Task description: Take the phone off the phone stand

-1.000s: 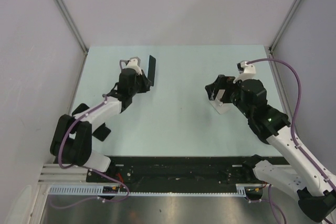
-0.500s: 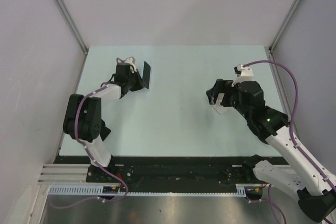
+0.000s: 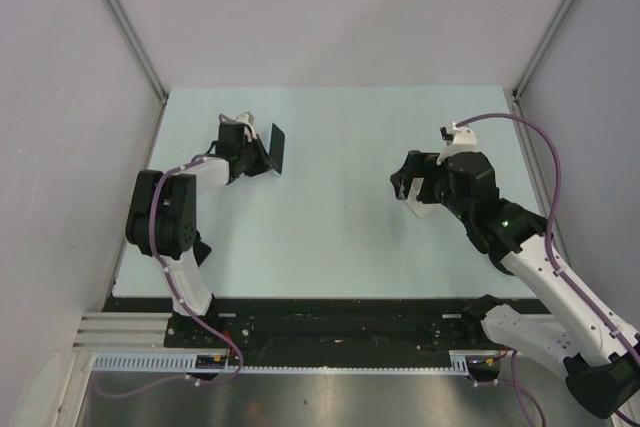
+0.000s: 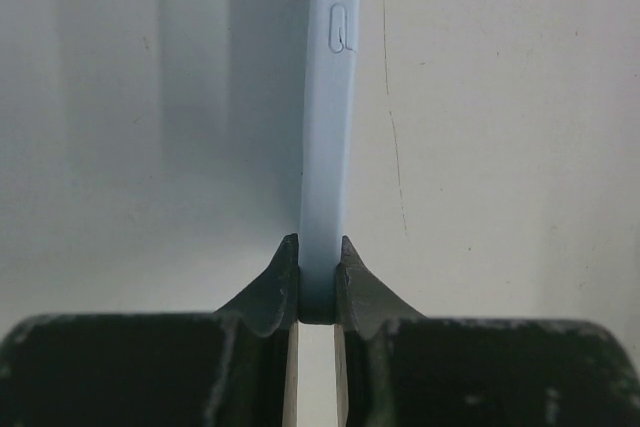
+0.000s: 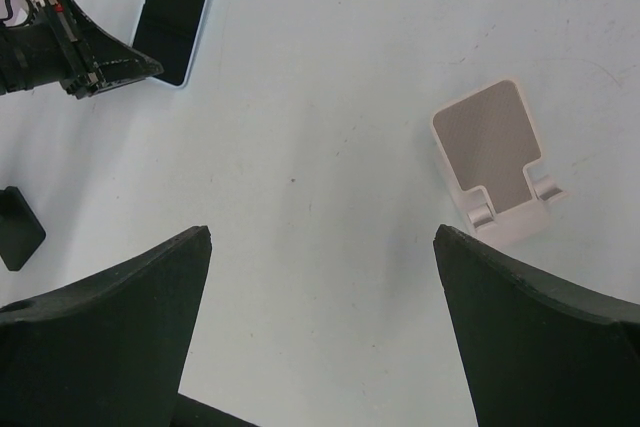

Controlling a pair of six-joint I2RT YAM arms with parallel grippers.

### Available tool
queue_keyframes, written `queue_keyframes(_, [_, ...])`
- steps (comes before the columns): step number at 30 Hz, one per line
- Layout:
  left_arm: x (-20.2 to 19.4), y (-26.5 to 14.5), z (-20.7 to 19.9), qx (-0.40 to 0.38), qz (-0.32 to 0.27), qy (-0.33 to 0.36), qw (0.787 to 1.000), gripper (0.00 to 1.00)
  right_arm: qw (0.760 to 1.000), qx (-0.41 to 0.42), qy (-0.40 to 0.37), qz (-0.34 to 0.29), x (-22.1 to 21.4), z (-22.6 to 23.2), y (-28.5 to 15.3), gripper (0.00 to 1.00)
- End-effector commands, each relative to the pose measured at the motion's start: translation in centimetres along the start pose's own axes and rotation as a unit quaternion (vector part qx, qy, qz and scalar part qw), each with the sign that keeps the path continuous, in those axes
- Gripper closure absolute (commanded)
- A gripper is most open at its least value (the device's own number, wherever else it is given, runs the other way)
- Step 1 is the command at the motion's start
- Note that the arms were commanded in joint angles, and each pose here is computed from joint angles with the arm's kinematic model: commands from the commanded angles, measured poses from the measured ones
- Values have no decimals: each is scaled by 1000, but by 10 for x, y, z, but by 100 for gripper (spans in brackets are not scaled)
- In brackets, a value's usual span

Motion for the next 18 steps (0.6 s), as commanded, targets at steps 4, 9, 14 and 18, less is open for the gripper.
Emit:
queue_keyframes(4, [18,2,-12,-30,-21,-2,999,77,1000,-1,2,-5,3,-2,0,0])
queue_keyframes(9, [23,1,-6,-25,-24,-12,999,68,1000,2,3,-6,4,-1,-2,0])
queue_keyframes(14, [27,0,-2,-20,-25,-15,999,64,1000,2,3,-7,3,-2,-5,0])
queue_keyframes(18, [30,0,1,-16,-27,-20,999,60,1000,-1,2,-5,2,-4,-8,0])
Point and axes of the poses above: each gripper's point midway between its finger pads, its own y axis out along the fingers, its own z axis along the line the jaws close on, x = y × z, the point moved 4 cm from there along -y, back along the fingers, and after that the axes turned 12 degrees about -y, right-handed, at the moved point
